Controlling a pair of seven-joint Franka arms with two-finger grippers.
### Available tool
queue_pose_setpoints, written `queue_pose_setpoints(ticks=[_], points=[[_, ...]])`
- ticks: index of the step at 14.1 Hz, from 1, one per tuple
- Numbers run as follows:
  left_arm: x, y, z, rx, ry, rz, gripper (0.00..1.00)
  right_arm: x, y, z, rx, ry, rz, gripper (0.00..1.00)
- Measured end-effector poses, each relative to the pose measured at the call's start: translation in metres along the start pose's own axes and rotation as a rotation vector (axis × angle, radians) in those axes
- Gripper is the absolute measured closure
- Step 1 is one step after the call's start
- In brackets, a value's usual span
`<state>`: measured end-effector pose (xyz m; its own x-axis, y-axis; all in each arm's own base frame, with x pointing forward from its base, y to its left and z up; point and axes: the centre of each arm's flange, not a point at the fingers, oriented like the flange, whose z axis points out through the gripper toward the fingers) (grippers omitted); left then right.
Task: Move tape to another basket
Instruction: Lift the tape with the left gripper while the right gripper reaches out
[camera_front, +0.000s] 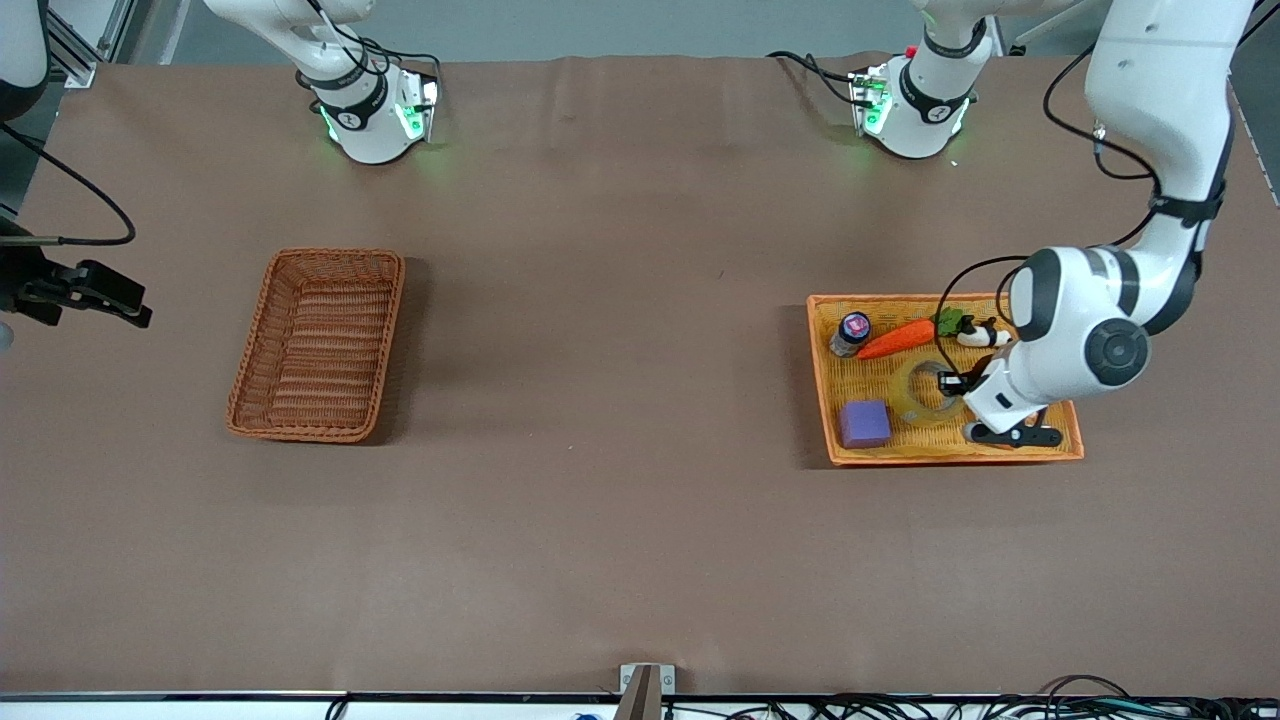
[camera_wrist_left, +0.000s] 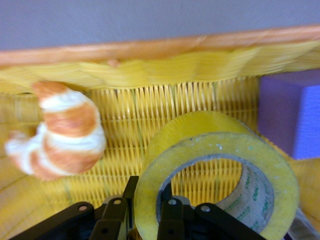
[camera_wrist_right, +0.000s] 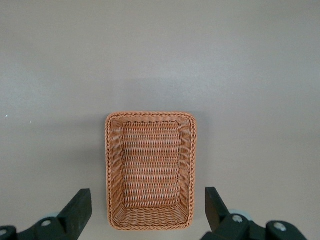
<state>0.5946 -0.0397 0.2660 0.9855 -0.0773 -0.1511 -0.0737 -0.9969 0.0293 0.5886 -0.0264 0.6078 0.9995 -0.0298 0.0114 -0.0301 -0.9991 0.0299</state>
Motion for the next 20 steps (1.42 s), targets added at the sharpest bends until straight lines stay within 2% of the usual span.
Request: queue_pose_setpoints(ticks=[4, 7, 11, 15, 18, 20], points=[[-0.005, 0.036, -0.101, 0.001, 0.0, 0.041, 0.78, 0.0, 0.001, 0.0, 0.0, -0.001, 0.001, 0.0], [-0.011, 0.113, -0.128, -0.015, 0.009, 0.058, 0.78, 0.0, 0.001, 0.0, 0.0, -0.002, 0.001, 0.0], [-0.02, 0.22, -0.116, -0.036, -0.007, 0.035, 0.78, 0.0, 0.001, 0.001, 0.0, -0.001, 0.001, 0.0], [-0.041, 0.336, -0.095, -0.013, -0.001, 0.043, 0.78, 0.0, 0.0, 0.0, 0.0, 0.002, 0.0, 0.0], [-0.066, 0.437, -0.056, 0.014, 0.009, 0.055, 0.78, 0.0, 0.003, 0.0, 0.0, 0.001, 0.005, 0.0], [-0.074, 0.487, -0.024, -0.008, -0.001, 0.056, 0.78, 0.0, 0.008, 0.0, -0.001, 0.001, 0.014, 0.0]])
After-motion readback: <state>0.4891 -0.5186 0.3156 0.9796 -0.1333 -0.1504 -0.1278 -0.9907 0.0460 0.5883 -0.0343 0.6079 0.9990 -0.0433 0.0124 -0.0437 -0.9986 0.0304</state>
